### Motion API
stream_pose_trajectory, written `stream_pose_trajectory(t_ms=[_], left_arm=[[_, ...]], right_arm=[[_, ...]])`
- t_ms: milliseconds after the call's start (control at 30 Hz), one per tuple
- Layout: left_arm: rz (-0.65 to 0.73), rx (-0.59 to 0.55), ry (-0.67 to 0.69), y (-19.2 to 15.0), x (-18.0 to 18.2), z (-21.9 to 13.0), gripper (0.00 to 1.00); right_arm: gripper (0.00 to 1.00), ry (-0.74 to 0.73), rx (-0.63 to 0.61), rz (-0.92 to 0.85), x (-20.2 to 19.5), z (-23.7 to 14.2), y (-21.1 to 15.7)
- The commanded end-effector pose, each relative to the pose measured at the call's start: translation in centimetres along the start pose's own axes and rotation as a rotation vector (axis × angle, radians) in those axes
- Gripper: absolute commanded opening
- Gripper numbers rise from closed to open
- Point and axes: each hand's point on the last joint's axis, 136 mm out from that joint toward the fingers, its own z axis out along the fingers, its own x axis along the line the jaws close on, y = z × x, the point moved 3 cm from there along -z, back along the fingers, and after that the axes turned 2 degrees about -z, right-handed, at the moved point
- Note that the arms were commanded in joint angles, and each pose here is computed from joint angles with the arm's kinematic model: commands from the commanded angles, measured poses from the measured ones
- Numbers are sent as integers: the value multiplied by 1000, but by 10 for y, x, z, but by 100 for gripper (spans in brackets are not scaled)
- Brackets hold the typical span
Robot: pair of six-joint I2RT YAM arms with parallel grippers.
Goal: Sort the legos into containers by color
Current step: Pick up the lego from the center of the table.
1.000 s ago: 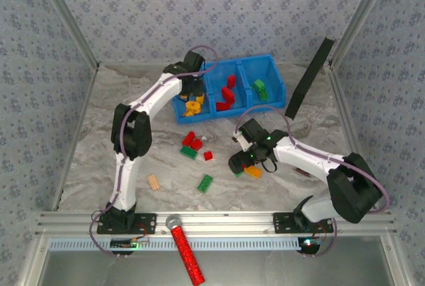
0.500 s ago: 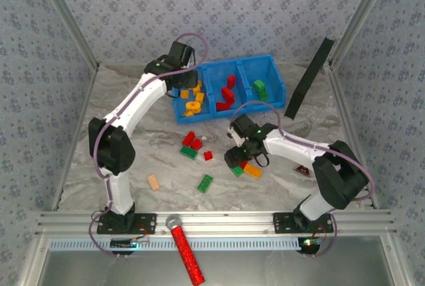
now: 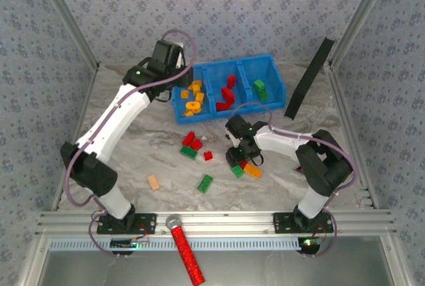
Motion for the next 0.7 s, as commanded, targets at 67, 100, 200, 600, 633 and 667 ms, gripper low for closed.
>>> stream_pose_trajectory(t_ms=[67,100,200,600,633,667], left_arm=[[31,-87,-15,11,-6,-36,50],[31,-93,-12,11,-5,-39,50],[31,-91,-9,8,-2,-47,50],[128,-36,-117,-55,-22,-90,51],[134,-27,-119,-62,-20,-91,51],[146,-16,-121,-71,-19,-92,51]], right_arm=[[51,-4,37,14,2,3,-2],[49,-20,60,19,-1,3,-6],[41,-38,64,15,-2,1,-4],[31,-113,-168,-70,-21,-81,89],[31,-122,-195,-71,-25,-86,100],[30,-133,-215,-69,-31,-89,111]])
